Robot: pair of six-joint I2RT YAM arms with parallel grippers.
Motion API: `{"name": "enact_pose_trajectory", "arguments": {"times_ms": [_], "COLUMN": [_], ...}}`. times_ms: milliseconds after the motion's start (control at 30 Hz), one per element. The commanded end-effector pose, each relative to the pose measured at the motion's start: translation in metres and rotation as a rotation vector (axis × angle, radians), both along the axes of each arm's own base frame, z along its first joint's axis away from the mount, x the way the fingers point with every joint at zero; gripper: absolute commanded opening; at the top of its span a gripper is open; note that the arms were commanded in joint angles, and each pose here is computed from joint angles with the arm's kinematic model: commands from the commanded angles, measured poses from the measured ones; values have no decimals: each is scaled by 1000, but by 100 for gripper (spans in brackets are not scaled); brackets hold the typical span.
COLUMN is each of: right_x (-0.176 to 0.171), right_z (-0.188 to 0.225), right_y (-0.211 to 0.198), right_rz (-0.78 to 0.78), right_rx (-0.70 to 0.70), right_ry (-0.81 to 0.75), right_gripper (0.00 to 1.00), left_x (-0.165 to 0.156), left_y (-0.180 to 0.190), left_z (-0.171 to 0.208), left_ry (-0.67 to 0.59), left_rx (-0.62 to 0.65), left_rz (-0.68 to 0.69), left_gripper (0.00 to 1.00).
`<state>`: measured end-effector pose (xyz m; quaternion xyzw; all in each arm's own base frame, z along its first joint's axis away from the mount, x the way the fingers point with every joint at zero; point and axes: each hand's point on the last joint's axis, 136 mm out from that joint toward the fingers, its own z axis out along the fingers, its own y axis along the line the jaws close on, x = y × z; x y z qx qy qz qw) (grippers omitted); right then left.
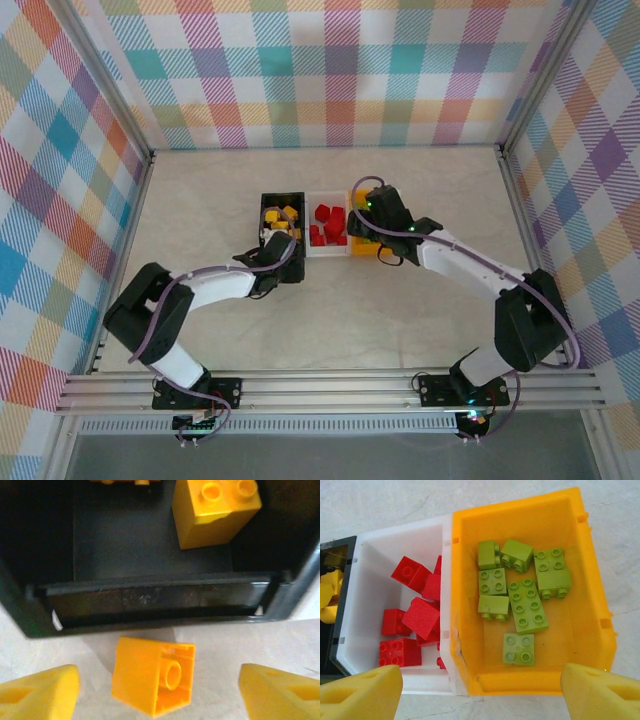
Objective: Sort the legos into containers by color
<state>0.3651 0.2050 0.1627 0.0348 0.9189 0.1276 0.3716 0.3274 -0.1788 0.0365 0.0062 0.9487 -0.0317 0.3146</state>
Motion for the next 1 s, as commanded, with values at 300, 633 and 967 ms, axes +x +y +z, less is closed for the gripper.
{"name": "enact_pose_trajectory", "arguments": {"times_ms": [300, 633, 967], "right_x": [-19, -26, -37], "right_z": [47, 33, 11], "right_y": [-18, -27, -33], "right_rz": [-29, -65, -81], "right_rx": [77, 77, 73], "right_ry": [-113, -91, -43], "right_gripper": [84, 84, 84], "left_x": [14, -16, 69], "left_y": [-3, 0, 7], "left_z": [-17, 63, 113], "left_ry": [-42, -178, -230], "left_rx": [25, -140, -84], "left_rz": [10, 24, 139], "left_gripper": [50, 38, 40]}}
